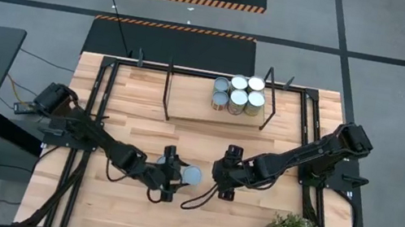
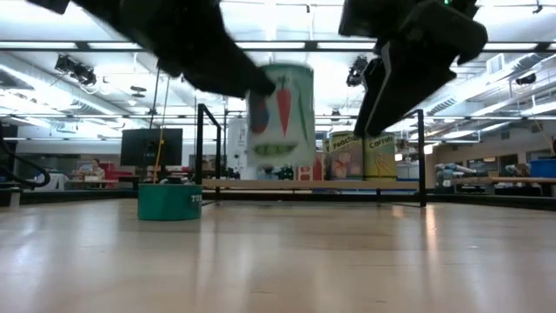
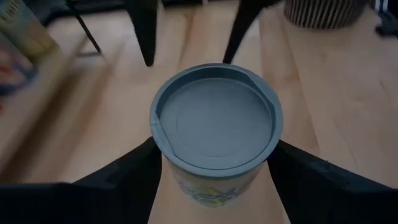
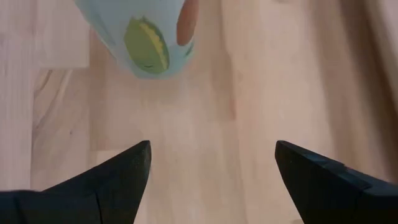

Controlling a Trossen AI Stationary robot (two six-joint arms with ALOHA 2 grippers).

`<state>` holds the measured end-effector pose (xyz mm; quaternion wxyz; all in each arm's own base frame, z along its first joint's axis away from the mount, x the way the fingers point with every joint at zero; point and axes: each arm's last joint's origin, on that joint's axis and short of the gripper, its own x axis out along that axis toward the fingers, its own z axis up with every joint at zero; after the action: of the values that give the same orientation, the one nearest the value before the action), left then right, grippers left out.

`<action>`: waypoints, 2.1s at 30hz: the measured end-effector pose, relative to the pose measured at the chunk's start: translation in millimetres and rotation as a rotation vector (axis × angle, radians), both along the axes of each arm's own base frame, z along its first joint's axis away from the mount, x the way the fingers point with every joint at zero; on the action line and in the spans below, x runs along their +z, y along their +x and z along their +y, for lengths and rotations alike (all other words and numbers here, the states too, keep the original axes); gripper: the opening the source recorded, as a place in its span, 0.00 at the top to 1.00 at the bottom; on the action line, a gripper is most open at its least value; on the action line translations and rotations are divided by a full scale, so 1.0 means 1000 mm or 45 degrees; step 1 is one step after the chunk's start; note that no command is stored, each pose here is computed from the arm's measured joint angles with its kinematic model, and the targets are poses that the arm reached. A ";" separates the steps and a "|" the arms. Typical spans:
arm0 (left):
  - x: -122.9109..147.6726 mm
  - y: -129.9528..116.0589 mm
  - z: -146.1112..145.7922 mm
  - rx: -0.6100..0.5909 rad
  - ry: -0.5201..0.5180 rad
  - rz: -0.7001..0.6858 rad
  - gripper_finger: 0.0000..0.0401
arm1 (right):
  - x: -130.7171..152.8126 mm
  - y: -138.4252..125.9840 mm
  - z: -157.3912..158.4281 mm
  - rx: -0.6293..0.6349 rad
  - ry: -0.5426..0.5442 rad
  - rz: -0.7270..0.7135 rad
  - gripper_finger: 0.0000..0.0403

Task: Pick and place cans onto a shelf
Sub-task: Put the canned mix vegetable on the shelf

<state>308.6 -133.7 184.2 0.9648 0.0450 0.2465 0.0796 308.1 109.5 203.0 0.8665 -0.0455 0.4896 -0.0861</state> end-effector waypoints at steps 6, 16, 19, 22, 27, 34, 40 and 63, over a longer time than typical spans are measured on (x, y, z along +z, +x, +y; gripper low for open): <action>0.021 0.003 0.028 0.044 0.055 -0.048 0.30 | 0.013 -0.007 0.002 -0.005 -0.050 -0.064 0.13; 0.022 0.020 0.113 0.288 0.069 -0.018 0.30 | 0.015 -0.009 0.006 -0.016 -0.087 -0.079 0.13; 0.023 0.021 0.135 0.382 0.064 -0.030 0.30 | 0.014 -0.009 0.006 -0.018 -0.086 -0.080 0.13; 0.023 0.021 0.150 0.447 0.059 -0.026 0.30 | 0.014 -0.009 0.006 -0.022 -0.090 -0.082 0.13; 0.023 0.020 0.164 0.493 0.077 -0.020 0.30 | 0.015 -0.009 0.006 -0.024 -0.089 -0.094 0.13; 0.023 0.016 0.188 0.597 0.051 -0.024 0.30 | 0.015 -0.008 0.006 -0.024 -0.087 -0.099 0.13; 0.025 0.018 0.188 0.527 0.030 -0.024 0.30 | 0.015 -0.008 0.006 -0.024 -0.085 -0.103 0.13; 0.015 0.025 0.260 0.619 -0.120 0.172 0.30 | 0.016 -0.007 0.009 0.003 -0.087 -0.122 0.13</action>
<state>334.1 126.5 199.2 0.8997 -0.0553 0.3175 0.2944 301.0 118.6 218.8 0.8871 -0.0712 0.4441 -0.1039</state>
